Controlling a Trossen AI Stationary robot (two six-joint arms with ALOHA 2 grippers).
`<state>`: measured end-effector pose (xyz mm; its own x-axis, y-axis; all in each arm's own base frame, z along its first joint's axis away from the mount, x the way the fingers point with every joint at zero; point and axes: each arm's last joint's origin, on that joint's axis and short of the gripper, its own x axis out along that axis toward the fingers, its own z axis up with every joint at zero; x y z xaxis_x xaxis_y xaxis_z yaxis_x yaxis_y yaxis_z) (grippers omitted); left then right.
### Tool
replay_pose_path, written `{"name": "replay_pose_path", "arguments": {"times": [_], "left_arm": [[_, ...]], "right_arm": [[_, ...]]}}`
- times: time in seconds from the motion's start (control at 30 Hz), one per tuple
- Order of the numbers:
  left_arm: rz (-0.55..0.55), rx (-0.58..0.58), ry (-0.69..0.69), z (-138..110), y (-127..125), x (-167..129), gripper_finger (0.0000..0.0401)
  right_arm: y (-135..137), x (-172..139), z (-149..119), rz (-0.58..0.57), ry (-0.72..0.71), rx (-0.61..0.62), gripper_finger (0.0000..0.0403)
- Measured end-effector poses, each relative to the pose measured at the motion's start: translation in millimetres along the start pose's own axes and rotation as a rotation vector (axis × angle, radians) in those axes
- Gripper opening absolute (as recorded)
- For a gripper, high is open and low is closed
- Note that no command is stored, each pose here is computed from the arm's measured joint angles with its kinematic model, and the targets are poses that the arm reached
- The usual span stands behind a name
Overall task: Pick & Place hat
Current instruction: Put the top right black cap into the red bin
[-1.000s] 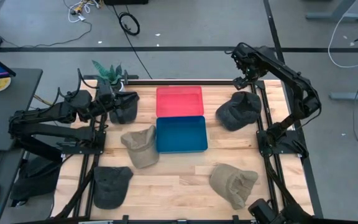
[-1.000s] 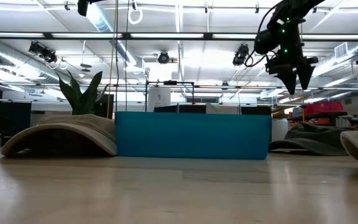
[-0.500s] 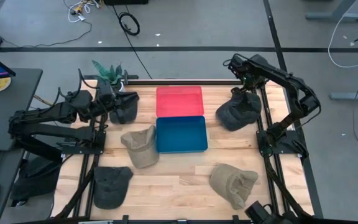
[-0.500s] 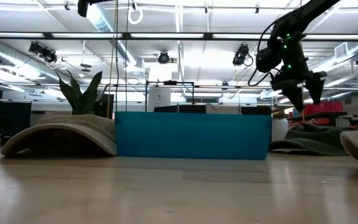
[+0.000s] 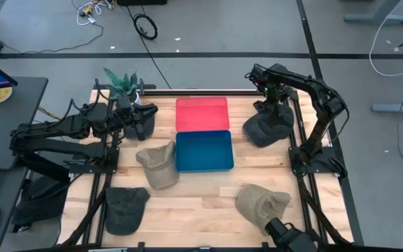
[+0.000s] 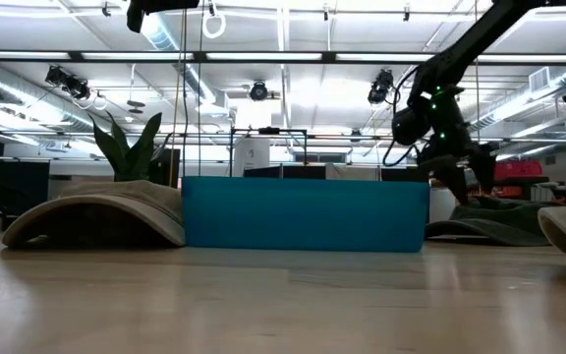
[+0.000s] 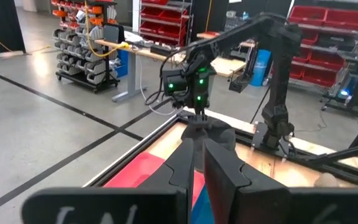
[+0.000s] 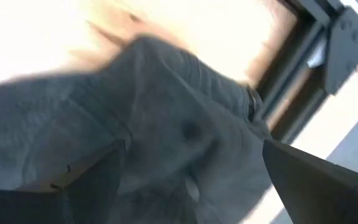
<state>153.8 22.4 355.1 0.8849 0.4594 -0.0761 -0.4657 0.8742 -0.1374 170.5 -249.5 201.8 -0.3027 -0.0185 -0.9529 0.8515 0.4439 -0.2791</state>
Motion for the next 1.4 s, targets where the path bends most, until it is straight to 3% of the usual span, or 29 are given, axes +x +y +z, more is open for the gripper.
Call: {"name": "replay_pose_path", "arguments": {"times": [0.33,0.53,0.7,0.87,0.9,1.17,1.4], "left_arm": [[0.002,0.003,0.009,-1,-1,3,0.0039],[0.001,0.003,0.008,-1,-1,3,0.0039],[0.001,0.003,0.008,-1,-1,3,0.0039],[0.001,0.003,0.007,-1,-1,3,0.0039],[0.001,0.003,0.007,-1,-1,3,0.0039],[0.001,0.004,0.007,-1,-1,3,0.0039],[0.002,0.006,0.007,-1,-1,3,0.0039]], "right_arm": [[-4,18,11,0.023,0.040,-0.008,0.0376],[-2,32,17,0.075,0.086,0.004,0.0327],[3,41,21,0.101,0.122,0.018,0.0223],[3,37,17,0.149,0.137,0.012,0.0039],[3,34,16,0.159,0.135,0.002,0.0022],[-8,-23,-11,0.252,0.042,-0.022,0.0009],[-28,-103,-44,0.515,-0.240,0.133,0.0006]]}}
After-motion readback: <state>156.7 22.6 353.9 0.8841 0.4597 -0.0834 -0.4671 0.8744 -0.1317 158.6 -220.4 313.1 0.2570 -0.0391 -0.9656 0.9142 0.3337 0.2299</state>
